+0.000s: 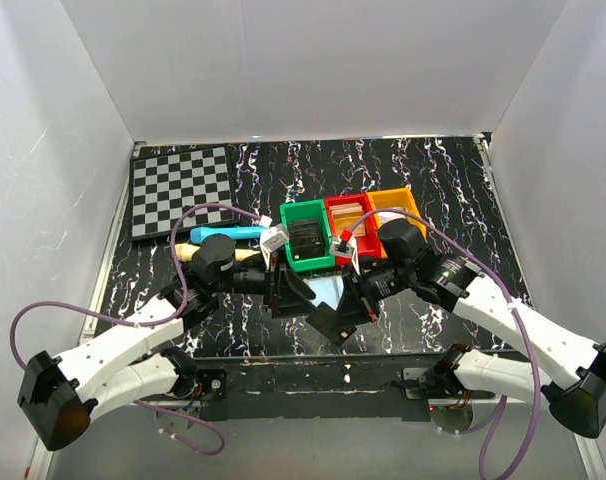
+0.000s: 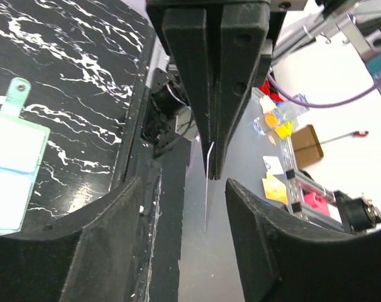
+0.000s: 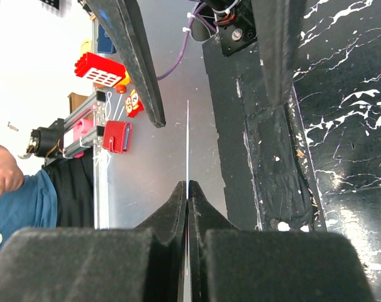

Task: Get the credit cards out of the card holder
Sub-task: Place the credit card in the storage box.

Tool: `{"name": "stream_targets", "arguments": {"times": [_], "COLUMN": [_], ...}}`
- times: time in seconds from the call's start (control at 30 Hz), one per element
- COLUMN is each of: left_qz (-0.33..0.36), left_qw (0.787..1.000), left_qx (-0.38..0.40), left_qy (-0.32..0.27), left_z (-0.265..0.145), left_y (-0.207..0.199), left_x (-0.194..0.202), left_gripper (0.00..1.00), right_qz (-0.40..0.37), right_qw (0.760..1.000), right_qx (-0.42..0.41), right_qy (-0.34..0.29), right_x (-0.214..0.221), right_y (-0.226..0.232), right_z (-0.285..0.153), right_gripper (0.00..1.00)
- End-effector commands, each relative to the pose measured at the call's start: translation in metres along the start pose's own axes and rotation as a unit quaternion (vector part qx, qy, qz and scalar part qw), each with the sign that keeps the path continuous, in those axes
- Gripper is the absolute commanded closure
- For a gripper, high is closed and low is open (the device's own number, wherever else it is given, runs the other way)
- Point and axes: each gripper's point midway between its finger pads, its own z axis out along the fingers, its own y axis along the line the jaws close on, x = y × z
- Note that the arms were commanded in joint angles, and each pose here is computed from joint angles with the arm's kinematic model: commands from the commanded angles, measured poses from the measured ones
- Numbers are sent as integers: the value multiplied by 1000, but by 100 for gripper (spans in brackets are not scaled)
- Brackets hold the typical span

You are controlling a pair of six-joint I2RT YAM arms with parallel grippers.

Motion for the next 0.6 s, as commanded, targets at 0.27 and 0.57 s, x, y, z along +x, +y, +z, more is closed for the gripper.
{"name": "stream_targets", "arguments": {"times": [0.27,0.57], "left_qz": [16,9], "left_qw": [995,994], "left_qx": [94,102], "left_qy": [31,40], "left_z": [2,6], "left_y": [-27,-26], "left_x": [1,5], "left_gripper": [63,98], "right_qz": [-36,-43], "right_qw": [999,999], "right_qx": [-25,-21], "right_qy": [-4,0], "right_x": [-18,-23], "right_y": [12,12], "right_z": [1,1], "right_gripper": [99,99]}}
